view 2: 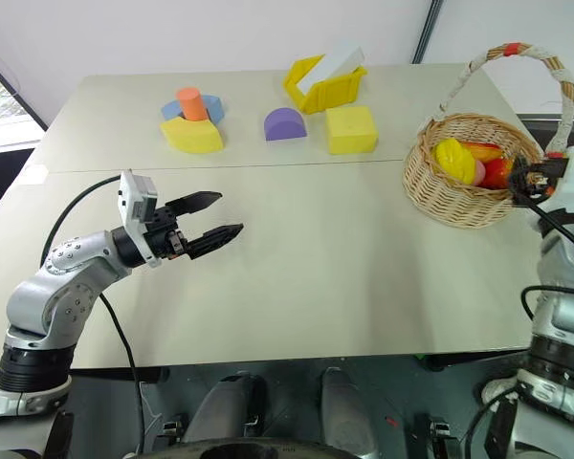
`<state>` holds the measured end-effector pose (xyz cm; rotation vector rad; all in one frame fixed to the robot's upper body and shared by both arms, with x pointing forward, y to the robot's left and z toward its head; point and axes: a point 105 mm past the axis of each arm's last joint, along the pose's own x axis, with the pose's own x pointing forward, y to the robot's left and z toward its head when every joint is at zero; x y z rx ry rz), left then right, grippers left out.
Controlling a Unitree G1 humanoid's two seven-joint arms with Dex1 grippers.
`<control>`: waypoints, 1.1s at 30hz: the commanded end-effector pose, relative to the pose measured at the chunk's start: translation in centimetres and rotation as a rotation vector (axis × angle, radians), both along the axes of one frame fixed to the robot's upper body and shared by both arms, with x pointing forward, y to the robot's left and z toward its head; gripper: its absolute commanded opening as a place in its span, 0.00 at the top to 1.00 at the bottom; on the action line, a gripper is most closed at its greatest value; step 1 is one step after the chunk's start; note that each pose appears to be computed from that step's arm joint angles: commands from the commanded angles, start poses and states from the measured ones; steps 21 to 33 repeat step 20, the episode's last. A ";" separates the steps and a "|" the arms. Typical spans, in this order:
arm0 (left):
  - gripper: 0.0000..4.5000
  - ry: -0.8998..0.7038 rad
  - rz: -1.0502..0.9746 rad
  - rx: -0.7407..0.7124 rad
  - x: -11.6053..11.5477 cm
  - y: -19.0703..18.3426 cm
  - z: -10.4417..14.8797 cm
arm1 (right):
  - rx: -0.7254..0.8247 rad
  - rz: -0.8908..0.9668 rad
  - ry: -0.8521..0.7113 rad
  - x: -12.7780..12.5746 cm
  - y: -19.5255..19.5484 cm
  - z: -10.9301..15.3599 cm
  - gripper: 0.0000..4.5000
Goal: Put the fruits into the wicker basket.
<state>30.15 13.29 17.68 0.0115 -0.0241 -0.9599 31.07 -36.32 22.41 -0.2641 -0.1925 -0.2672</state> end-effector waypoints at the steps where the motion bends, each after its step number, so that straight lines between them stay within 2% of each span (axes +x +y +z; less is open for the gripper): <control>1: 0.00 -0.047 0.105 0.026 0.6 2.5 0.4 | -0.071 0.139 0.015 -2.0 1.8 0.8 0.17; 5: 0.00 -0.023 0.209 0.058 0.9 5.0 -1.1 | -0.135 0.397 0.154 -2.7 6.3 -2.2 0.17; 8: 0.00 -0.017 0.289 0.082 1.0 6.6 -1.9 | -0.173 0.656 0.242 -3.0 11.7 -4.4 0.17; 10: 0.00 -0.011 0.328 0.084 1.0 7.3 -2.3 | -0.182 0.739 0.269 -2.9 13.6 -5.3 0.17; 14: 0.00 -0.015 0.387 0.072 0.5 8.2 -2.6 | -0.176 0.788 0.285 -1.7 15.1 -6.3 0.17; 20: 0.00 -0.008 0.412 0.060 -0.5 8.5 -3.0 | -0.167 0.804 0.285 -0.5 15.1 -6.9 0.17; 33: 0.00 -0.008 0.412 0.060 -0.5 8.5 -3.0 | -0.167 0.804 0.285 -0.5 15.1 -6.9 0.17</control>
